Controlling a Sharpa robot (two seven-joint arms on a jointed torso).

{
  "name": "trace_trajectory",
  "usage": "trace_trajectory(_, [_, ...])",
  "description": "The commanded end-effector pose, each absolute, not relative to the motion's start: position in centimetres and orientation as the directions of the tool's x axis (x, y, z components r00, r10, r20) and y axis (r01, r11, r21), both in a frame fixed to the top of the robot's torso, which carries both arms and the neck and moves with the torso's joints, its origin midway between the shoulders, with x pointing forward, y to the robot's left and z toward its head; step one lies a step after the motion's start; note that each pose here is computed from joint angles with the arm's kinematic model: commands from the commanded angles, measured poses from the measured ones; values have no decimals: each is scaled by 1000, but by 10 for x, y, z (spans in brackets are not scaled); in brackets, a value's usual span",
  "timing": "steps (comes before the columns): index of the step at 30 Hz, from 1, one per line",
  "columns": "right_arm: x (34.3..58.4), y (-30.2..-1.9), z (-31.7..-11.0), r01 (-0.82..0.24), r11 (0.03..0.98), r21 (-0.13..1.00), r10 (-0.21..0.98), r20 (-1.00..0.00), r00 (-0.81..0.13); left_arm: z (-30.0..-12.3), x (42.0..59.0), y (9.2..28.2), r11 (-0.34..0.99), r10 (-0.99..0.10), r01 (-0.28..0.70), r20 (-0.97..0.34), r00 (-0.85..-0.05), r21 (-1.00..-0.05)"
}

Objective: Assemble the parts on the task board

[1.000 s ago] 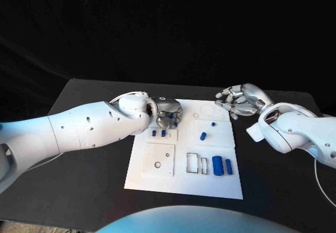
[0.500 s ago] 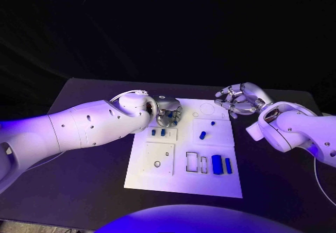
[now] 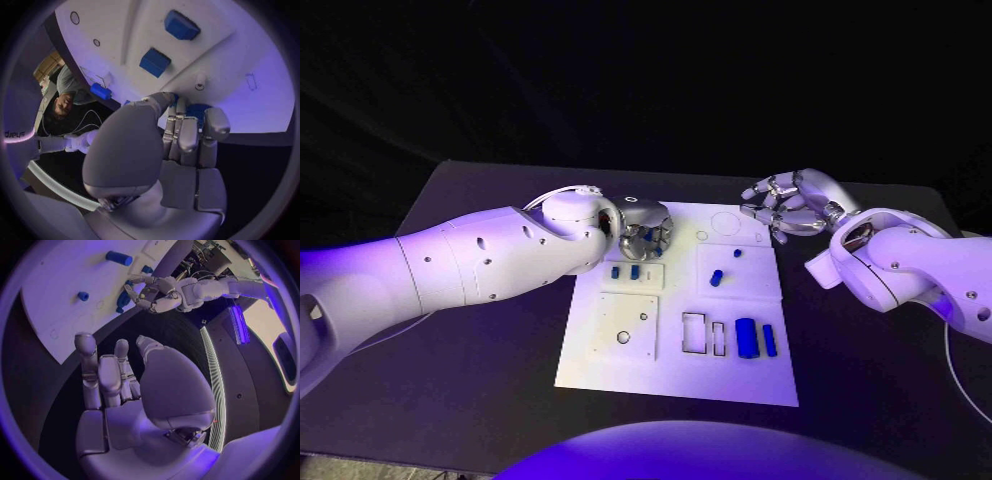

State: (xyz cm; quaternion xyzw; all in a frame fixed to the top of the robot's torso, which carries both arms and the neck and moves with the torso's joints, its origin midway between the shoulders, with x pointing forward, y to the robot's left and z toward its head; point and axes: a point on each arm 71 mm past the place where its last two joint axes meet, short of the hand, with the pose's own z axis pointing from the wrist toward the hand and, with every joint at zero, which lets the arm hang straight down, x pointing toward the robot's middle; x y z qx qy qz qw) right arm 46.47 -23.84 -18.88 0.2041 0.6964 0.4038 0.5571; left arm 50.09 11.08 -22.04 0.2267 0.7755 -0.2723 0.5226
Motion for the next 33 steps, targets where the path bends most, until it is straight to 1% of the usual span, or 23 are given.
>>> trace_trajectory(1, [464, -237, -189, -175, 593, 786, 725, -616, -308, -222, 500, 112, 749, 52, 633, -935, -352, -197])
trace_trajectory(6, [465, -237, -189, -174, 593, 786, 725, -616, -308, -221, 498, 113, 742, 30, 634, -935, -354, -217])
trace_trajectory(8, [465, -237, -190, -173, 593, 786, 725, -615, -308, -220, 498, 114, 742, 7, 626, -931, -365, -240])
trace_trajectory(13, [467, -237, -190, -171, 595, 785, 726, -616, -306, -215, 497, 120, 737, -62, 604, -919, -389, -305])
trace_trajectory(17, [468, -238, -191, -169, 597, 784, 727, -618, -300, -208, 497, 126, 723, -139, 584, -907, -398, -368])
trace_trajectory(20, [469, -239, -191, -166, 599, 783, 727, -619, -297, -203, 496, 131, 718, -173, 573, -898, -404, -396])
trace_trajectory(25, [470, -239, -192, -161, 601, 783, 727, -620, -297, -199, 495, 141, 724, -194, 554, -892, -409, -412])
trace_trajectory(33, [469, -240, -194, -157, 603, 782, 727, -619, -298, -201, 496, 162, 756, -176, 519, -887, -426, -400])
